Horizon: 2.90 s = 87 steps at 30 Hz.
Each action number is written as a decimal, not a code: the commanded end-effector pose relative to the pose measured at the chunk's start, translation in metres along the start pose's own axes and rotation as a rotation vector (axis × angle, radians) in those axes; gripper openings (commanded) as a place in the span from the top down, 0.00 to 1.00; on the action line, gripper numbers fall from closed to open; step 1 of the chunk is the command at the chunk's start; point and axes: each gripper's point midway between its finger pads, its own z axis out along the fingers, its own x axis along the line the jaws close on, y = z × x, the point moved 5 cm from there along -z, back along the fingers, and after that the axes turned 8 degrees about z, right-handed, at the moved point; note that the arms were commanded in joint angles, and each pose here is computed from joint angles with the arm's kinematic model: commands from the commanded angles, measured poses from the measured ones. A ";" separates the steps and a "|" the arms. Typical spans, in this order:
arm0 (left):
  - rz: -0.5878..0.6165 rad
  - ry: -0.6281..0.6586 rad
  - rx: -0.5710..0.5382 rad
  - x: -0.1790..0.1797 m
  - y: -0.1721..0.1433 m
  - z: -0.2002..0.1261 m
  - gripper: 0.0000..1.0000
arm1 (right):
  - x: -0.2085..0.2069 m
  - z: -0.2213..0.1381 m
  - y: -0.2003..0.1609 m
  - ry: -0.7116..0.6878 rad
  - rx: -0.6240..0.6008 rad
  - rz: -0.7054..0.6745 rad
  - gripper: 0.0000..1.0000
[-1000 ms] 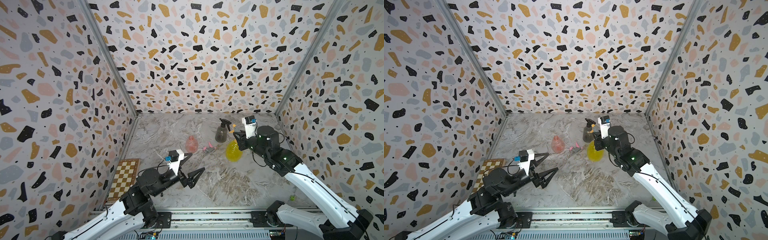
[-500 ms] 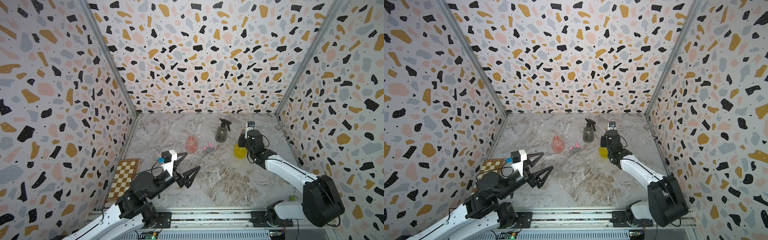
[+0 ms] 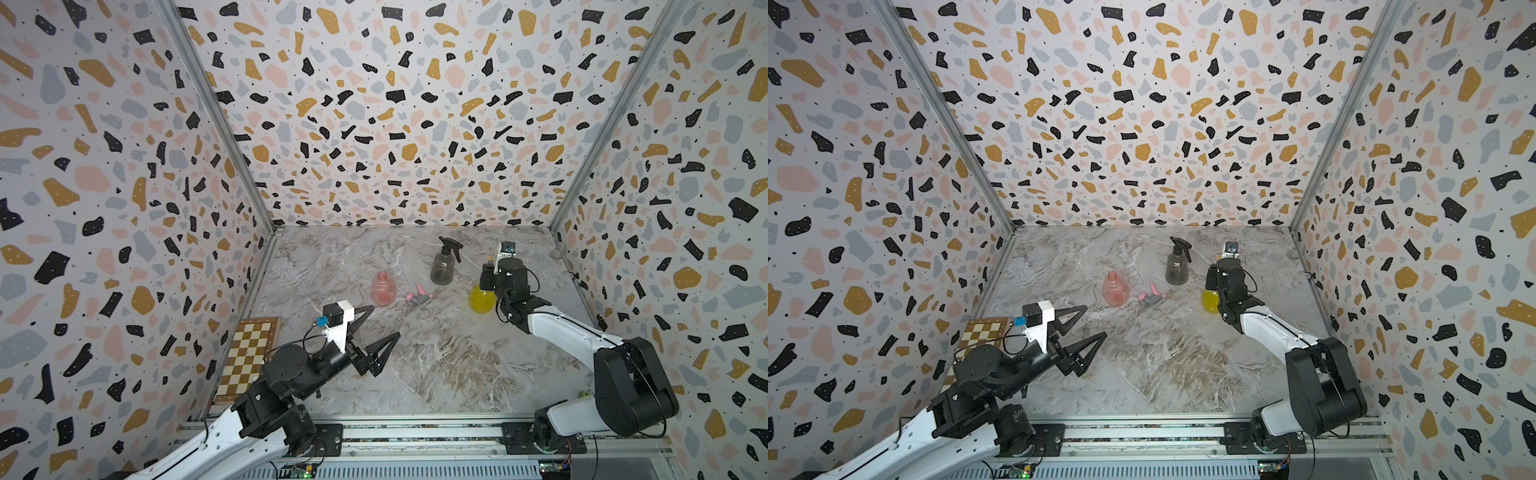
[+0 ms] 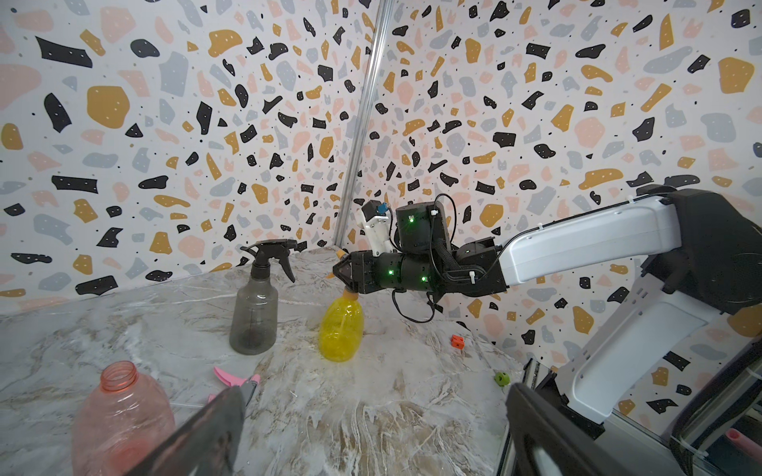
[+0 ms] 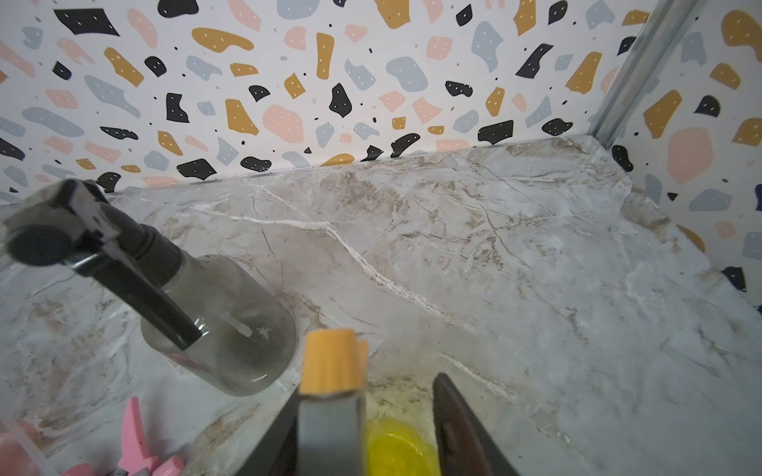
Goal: Attach spray nozzles to spray bottles
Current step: Place the spray bottle at the center of the board, then pick up the spray bottle from the center of the board.
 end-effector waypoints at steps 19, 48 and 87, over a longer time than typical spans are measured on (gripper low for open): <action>-0.005 0.089 -0.060 0.011 0.010 -0.011 0.01 | 0.107 -0.099 0.059 0.528 0.014 -0.048 0.33; -0.024 0.128 -0.015 0.017 -0.002 -0.019 0.01 | 0.293 0.000 -0.067 0.784 0.325 -0.316 0.42; -0.016 0.075 0.000 0.010 -0.004 -0.013 0.01 | 0.231 -0.131 -0.031 0.921 0.361 -0.311 1.00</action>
